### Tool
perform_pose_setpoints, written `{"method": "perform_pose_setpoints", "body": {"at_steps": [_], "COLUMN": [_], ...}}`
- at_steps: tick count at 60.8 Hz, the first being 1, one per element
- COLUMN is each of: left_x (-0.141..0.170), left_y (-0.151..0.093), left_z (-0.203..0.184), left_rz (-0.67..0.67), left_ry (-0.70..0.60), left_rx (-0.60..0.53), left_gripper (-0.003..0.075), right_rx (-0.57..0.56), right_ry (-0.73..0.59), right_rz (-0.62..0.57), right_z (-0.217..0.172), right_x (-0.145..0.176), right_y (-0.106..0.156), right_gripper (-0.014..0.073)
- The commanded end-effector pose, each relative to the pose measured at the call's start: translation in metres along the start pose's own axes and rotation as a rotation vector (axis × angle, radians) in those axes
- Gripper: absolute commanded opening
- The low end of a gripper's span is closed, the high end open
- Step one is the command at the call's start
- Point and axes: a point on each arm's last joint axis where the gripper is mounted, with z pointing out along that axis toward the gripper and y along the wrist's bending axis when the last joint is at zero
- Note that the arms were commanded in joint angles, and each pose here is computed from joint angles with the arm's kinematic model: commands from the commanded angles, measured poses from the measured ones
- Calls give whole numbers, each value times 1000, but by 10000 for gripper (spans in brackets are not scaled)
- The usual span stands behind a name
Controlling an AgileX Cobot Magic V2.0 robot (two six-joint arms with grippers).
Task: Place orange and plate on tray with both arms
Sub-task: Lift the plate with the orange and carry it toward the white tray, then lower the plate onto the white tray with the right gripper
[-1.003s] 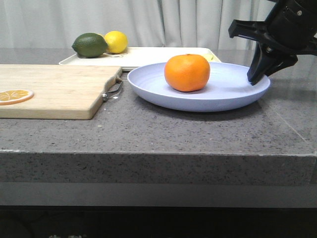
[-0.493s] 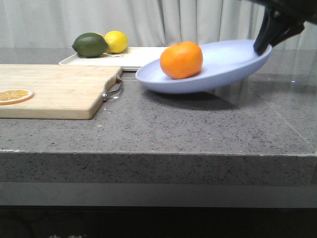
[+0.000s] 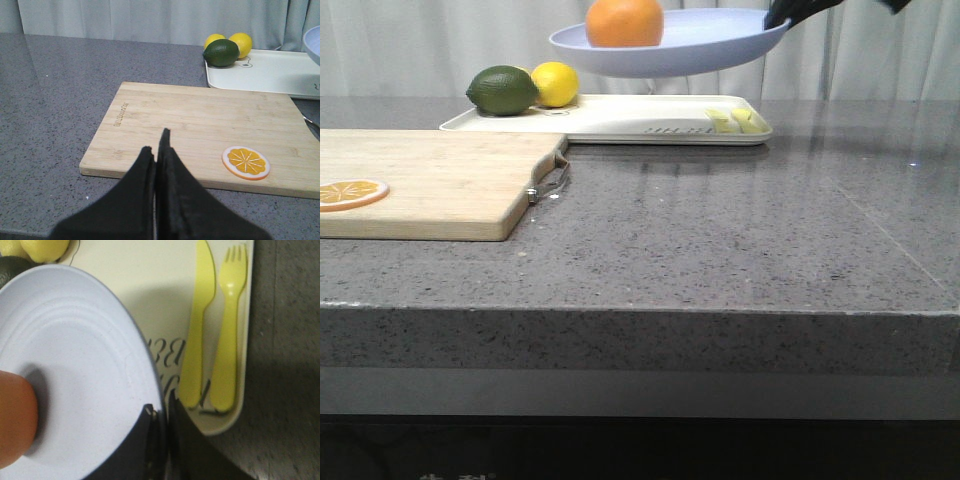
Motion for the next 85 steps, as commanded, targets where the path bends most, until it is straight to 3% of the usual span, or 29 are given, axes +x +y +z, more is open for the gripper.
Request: {"method": "perform_pose_setpoints", "body": {"at_steps": [1, 15, 31, 44, 57, 73, 85], "left_x": [-15, -15, -15, -15, -15, -15, -15], "left_y": [-1, -1, -1, -1, -1, -1, -1], "left_z": [-2, -2, -2, -2, -2, -2, -2], "left_rz": [-13, -13, -13, -13, -13, -13, -13], "left_ry": [-97, -97, -97, -97, -97, -97, -97], "left_rx": [8, 8, 8, 8, 8, 8, 8], "left_gripper": [-17, -17, -17, -17, -17, -17, -17], "right_rx": [-121, -191, -239, -256, -254, -182, -180], "right_ry": [-147, -229, -285, -312, -316, -339, -326], "right_rz": [11, 24, 82, 12, -20, -45, -43], "right_z": [-23, 25, 64, 76, 80, 76, 76], "right_x": [-29, -47, -46, -40, -35, -42, -41], "right_y": [27, 24, 9, 24, 35, 19, 17], "right_gripper": [-60, -60, -60, -54, 71, 102, 285]}}
